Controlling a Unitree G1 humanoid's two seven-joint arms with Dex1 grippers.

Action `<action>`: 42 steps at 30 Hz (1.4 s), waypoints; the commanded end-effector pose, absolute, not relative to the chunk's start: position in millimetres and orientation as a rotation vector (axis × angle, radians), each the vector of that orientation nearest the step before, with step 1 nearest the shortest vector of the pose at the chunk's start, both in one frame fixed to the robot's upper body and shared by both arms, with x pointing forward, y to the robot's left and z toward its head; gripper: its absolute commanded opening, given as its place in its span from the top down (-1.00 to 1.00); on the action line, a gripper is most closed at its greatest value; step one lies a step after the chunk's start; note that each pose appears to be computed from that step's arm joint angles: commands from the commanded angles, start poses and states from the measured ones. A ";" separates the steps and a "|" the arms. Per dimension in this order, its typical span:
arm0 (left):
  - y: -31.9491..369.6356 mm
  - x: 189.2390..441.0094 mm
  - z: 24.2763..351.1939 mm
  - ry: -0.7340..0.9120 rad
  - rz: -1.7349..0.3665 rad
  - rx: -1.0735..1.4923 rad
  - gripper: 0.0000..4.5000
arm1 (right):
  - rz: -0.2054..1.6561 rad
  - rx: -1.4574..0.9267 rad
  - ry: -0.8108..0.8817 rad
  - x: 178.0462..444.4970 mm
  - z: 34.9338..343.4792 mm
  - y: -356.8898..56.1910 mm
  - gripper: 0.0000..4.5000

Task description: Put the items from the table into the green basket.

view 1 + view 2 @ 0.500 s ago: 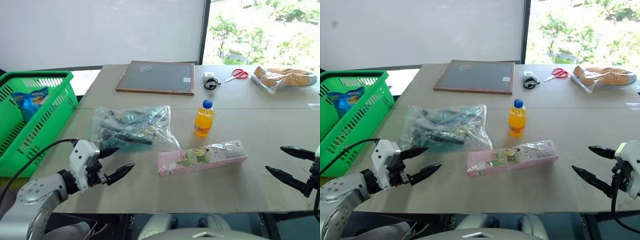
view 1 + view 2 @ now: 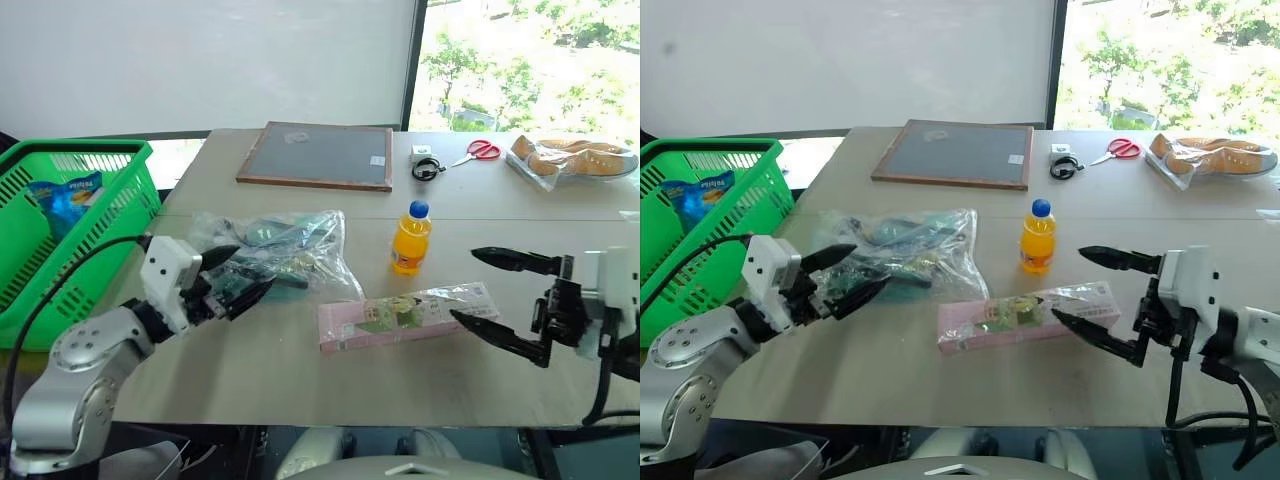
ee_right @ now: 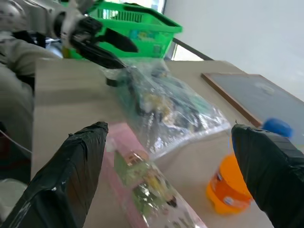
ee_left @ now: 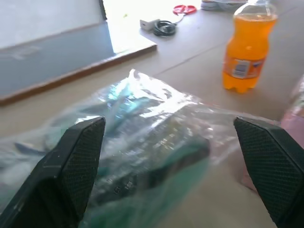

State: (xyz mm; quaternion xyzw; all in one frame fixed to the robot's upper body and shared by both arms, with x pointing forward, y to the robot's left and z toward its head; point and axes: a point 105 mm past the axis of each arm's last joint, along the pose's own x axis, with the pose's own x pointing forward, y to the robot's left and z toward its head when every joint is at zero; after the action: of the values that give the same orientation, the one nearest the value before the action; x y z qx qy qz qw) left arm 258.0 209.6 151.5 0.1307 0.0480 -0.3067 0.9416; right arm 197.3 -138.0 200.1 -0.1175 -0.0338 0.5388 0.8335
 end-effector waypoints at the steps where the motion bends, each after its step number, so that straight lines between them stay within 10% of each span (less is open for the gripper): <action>1: 202.3 266.3 157.6 0.083 -0.637 0.470 -1.00 | 1.156 -0.265 -0.080 194.1 202.9 -136.4 -0.98; 14: 208.8 299.9 103.8 0.288 -0.769 0.794 -1.00 | 1.111 -0.269 -0.043 182.1 182.2 -143.9 -0.98; 26: 240.3 362.5 148.4 0.101 -0.520 0.908 0.95 | 1.056 -0.282 -0.022 172.8 170.4 -149.2 -1.00; 31: 251.9 396.8 194.6 0.012 -0.420 0.995 0.95 | 1.047 -0.281 -0.031 173.3 171.6 -149.9 -1.00; 38: 270.1 439.5 179.8 0.202 -0.353 1.010 0.95 | 1.031 -0.298 -0.044 179.5 170.4 -152.9 -1.00; 42: 259.1 443.2 181.5 0.202 -0.422 0.880 0.42 | 1.032 -0.306 -0.039 179.3 169.9 -152.5 -1.00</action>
State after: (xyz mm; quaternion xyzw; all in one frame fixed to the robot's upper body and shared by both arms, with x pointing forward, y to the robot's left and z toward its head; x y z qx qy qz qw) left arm 439.3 263.7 153.0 0.4314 0.1418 -0.1980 0.8687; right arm 180.5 -154.6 163.9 -0.1341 -0.0025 0.4894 0.8617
